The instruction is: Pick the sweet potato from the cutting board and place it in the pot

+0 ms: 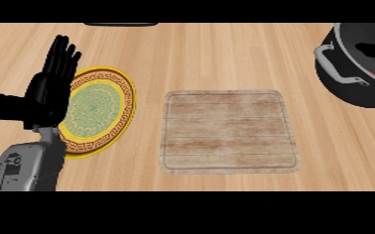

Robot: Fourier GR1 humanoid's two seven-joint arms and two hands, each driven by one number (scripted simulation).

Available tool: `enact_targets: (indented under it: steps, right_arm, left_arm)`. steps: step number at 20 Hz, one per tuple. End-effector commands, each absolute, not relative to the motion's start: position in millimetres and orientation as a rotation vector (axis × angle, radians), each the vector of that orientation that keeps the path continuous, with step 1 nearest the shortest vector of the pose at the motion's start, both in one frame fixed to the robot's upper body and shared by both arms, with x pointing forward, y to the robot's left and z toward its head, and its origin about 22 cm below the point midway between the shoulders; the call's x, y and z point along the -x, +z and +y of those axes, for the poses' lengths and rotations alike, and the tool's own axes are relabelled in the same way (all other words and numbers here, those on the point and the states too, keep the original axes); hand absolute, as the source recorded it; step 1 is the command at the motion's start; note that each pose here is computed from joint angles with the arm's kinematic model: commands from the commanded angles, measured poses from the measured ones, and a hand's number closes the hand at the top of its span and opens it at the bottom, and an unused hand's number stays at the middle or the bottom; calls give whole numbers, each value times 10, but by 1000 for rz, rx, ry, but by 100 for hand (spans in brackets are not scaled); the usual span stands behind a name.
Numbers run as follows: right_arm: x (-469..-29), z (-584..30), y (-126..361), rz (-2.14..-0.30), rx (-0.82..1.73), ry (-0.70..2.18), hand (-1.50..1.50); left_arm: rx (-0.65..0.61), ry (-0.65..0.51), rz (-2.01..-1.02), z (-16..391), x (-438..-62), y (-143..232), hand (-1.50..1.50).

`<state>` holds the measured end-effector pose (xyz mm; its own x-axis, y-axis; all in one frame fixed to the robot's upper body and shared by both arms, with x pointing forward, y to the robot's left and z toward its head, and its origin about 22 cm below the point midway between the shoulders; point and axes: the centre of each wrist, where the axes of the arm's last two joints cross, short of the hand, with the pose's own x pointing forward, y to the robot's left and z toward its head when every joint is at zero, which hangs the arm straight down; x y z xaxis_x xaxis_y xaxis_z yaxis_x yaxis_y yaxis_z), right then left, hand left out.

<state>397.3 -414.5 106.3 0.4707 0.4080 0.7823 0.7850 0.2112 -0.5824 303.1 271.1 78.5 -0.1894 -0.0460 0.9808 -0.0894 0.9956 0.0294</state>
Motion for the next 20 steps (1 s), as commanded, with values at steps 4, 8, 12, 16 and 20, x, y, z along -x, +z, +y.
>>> enact_targets:
  steps: [4,8,12,16,20]
  right_arm:
    - [-3698,-4442,1112,-1277,1368,-630,-150]
    - [-3440,-4622,1083,-1310,1413,-668,-150]
    - [-3106,-4725,901,-1373,1404,-750,-150]
    - [-2632,-4860,921,-1376,1421,-735,-150]
    - [-2207,-4856,805,-1387,1438,-754,-150]
  left_arm:
    - [-115,67,-1766,2510,-2999,802,0]
    - [-113,52,-1758,2589,-2869,741,0]
    - [-142,46,-1765,2700,-2988,684,0]
    - [-112,55,-1761,2605,-2897,628,0]
    - [-122,65,-1755,2788,-2969,704,0]
